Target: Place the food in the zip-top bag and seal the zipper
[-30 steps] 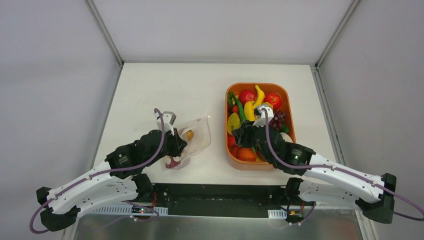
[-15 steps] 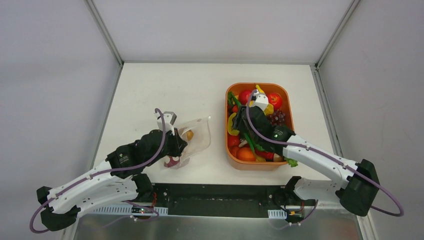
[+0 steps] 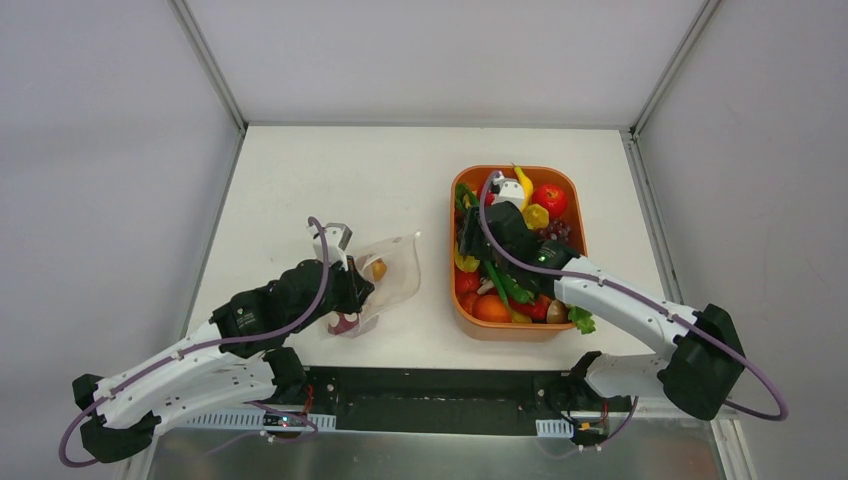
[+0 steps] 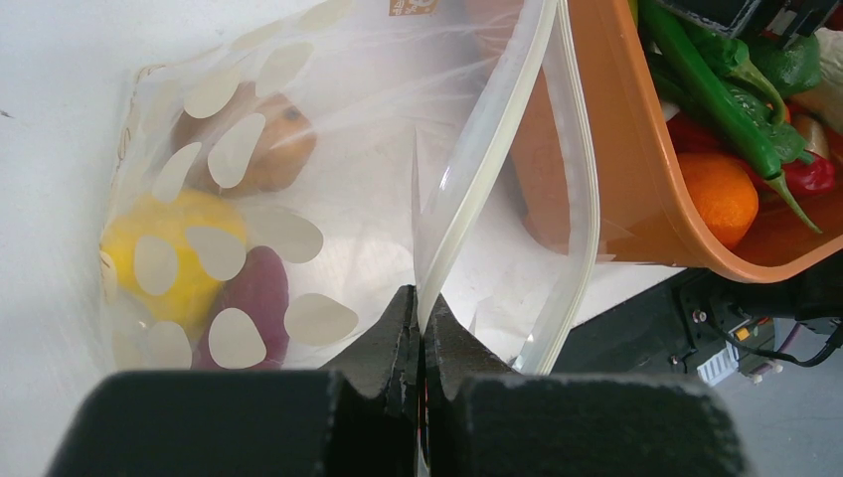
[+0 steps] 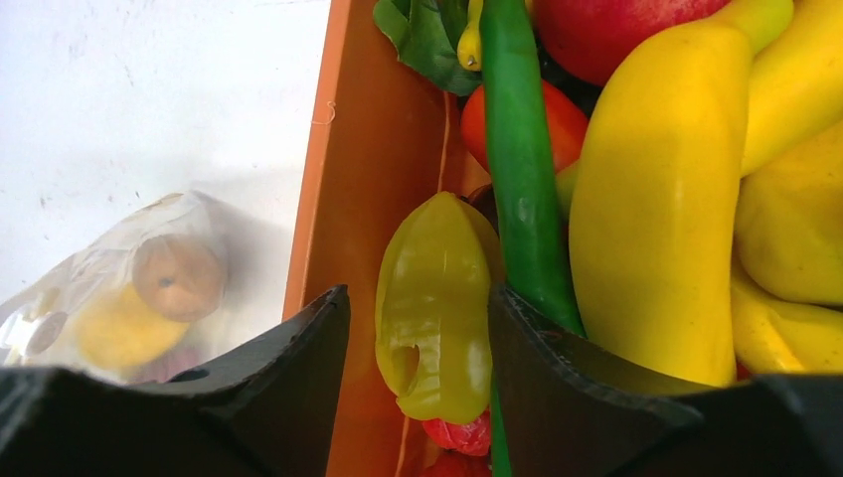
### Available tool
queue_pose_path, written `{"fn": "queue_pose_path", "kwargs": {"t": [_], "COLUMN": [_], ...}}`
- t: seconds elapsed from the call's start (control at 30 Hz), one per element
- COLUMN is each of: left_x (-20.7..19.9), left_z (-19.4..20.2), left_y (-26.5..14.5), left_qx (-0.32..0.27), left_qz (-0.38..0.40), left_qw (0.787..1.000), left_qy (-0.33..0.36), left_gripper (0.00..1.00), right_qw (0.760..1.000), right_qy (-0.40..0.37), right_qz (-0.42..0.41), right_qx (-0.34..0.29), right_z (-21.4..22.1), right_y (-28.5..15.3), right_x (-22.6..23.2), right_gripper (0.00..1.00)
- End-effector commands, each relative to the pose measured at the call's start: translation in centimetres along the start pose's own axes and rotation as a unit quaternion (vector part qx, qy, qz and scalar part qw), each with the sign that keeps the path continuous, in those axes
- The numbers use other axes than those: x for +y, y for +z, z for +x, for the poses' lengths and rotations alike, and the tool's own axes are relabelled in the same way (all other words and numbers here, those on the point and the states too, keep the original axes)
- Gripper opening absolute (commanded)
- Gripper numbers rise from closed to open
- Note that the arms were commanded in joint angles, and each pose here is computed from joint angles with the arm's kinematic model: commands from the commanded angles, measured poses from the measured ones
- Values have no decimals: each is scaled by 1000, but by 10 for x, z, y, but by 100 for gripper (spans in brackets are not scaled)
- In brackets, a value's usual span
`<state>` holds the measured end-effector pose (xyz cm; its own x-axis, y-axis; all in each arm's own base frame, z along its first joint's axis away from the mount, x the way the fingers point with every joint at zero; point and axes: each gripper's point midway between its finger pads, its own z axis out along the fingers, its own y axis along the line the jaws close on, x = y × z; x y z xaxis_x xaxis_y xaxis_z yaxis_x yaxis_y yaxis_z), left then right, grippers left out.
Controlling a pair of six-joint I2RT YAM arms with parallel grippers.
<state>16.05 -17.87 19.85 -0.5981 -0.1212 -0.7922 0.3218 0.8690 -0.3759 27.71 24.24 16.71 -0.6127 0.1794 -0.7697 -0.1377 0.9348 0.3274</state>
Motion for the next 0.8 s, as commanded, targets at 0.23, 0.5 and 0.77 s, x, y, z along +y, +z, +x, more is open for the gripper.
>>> {"fn": "queue_pose_path", "kwargs": {"t": [0.23, 0.5, 0.77], "left_x": [1, 3, 5], "left_z": [-6, -5, -4], "left_y": [-2, -2, -2], "left_qx": [-15, -15, -16], "left_qz": [-1, -3, -8], "left_qw": [1000, 1000, 1000], "left_qy": [-1, 1, 4], "left_gripper": [0, 0, 0], "right_qw": [997, 994, 990], "right_qy": [-74, -61, -27], "right_qz": [9, -85, -135], "right_qx": [33, 33, -32], "right_z": [3, -6, -44], "right_y": [-4, -25, -80], "right_x": [-7, 26, 33], "right_gripper": [69, 69, 64]}}
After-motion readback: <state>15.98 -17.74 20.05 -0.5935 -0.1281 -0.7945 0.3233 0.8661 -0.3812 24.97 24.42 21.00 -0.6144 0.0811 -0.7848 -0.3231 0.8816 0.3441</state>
